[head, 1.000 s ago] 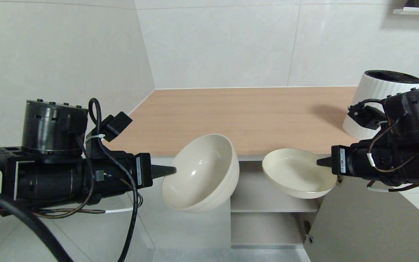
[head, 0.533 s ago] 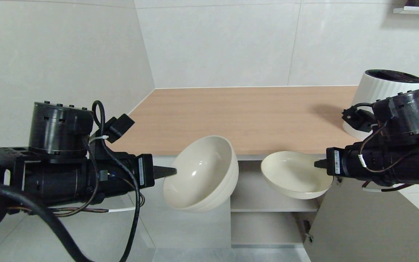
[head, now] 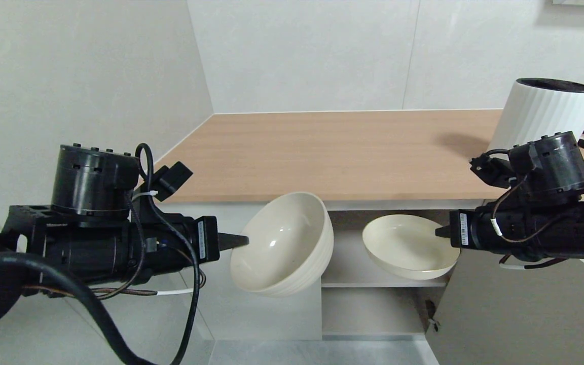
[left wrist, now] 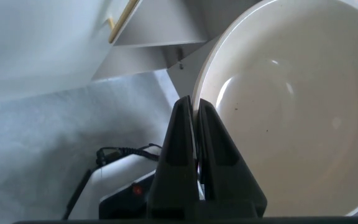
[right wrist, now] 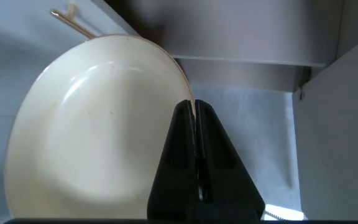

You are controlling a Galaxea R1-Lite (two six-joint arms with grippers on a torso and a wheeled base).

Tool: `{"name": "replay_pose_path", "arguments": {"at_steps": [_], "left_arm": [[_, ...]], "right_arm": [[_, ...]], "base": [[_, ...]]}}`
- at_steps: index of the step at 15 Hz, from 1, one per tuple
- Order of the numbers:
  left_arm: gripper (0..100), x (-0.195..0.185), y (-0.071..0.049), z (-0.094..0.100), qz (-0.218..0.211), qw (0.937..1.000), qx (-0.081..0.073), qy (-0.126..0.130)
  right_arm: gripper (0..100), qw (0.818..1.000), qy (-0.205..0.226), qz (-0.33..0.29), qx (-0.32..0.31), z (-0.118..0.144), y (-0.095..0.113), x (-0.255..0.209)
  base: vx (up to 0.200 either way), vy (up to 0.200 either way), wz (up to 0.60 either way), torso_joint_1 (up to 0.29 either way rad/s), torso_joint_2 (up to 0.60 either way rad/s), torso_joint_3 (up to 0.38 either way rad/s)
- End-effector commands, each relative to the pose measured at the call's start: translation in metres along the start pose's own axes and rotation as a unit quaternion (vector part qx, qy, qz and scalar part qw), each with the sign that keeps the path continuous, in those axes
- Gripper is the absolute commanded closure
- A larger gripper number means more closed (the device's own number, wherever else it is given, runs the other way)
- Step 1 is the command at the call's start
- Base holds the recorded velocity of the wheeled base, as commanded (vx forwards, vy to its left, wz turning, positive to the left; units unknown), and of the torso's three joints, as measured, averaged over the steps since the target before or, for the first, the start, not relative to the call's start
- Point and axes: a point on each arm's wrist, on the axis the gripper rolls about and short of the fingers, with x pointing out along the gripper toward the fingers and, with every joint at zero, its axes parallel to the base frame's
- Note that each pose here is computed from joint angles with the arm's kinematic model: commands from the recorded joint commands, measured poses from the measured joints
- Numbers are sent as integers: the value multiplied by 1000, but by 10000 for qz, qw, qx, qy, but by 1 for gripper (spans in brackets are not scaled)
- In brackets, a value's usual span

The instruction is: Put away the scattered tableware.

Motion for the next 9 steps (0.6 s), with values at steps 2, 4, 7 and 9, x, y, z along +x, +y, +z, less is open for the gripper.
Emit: {"name": "replay_pose_path", "arguments": {"at_steps": [2,4,7,9], "left_arm": [[100,2,1,0,10,10000,-9,17],[100,2,1,0,10,10000,-9,17],[100,2,1,0,10,10000,-16,17],[100,2,1,0,14,10000,-19,24]], "right_arm": [[100,10000,18,-4,-4,0,0,1],[100,10000,60,-21,-5,-1,0,4],[100,10000,79,-36,-6,-2,0,6],[100,10000,89,-32,-6,-2,0,6]], "base": [[0,0,0,-195,471,263],[0,0,0,-200,466,273],[0,0,0,-183,461,269],[0,0,0,-171,452,278]]}}
